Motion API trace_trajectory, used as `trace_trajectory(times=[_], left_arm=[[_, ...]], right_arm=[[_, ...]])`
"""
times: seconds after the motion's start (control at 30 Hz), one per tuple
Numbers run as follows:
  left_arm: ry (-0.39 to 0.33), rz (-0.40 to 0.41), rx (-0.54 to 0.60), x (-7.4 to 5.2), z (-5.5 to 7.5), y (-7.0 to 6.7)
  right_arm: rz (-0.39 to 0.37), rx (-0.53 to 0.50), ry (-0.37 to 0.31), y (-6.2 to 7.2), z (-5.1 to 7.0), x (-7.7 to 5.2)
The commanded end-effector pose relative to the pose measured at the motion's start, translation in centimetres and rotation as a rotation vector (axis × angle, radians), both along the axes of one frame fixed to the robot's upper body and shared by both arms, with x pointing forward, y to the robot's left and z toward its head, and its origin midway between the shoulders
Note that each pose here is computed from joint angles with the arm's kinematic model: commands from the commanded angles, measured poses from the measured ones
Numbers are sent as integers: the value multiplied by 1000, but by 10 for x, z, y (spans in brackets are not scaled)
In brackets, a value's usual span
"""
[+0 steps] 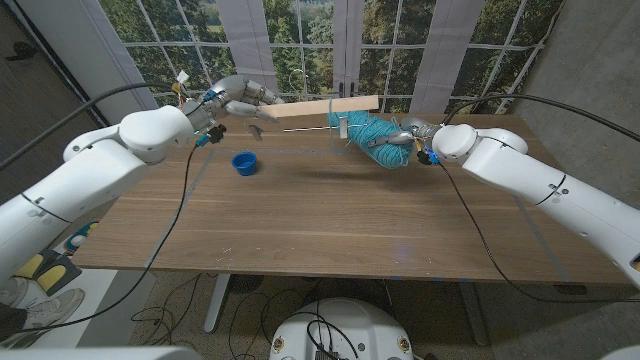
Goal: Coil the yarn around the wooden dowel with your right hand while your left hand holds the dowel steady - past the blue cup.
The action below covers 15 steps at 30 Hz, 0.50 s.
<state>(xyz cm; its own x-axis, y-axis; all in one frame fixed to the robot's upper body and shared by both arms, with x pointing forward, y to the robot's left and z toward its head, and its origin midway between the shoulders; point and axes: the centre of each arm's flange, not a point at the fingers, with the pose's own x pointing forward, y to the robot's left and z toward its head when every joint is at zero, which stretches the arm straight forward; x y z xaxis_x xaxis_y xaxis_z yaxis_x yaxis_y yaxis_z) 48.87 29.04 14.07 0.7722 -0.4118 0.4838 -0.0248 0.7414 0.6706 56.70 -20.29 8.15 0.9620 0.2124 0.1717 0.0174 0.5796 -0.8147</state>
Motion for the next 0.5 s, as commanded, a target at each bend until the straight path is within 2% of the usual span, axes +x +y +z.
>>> trace_trajectory(times=[0.03, 0.33, 0.5], left_arm=[[54, 7, 30, 8, -7, 4], [76, 13, 57, 12, -8, 5], [94, 25, 75, 15, -9, 6]], right_arm=[[6, -20, -80, 10, 39, -15], [16, -85, -122, 28, 67, -31], [29, -141, -113, 42, 81, -36]])
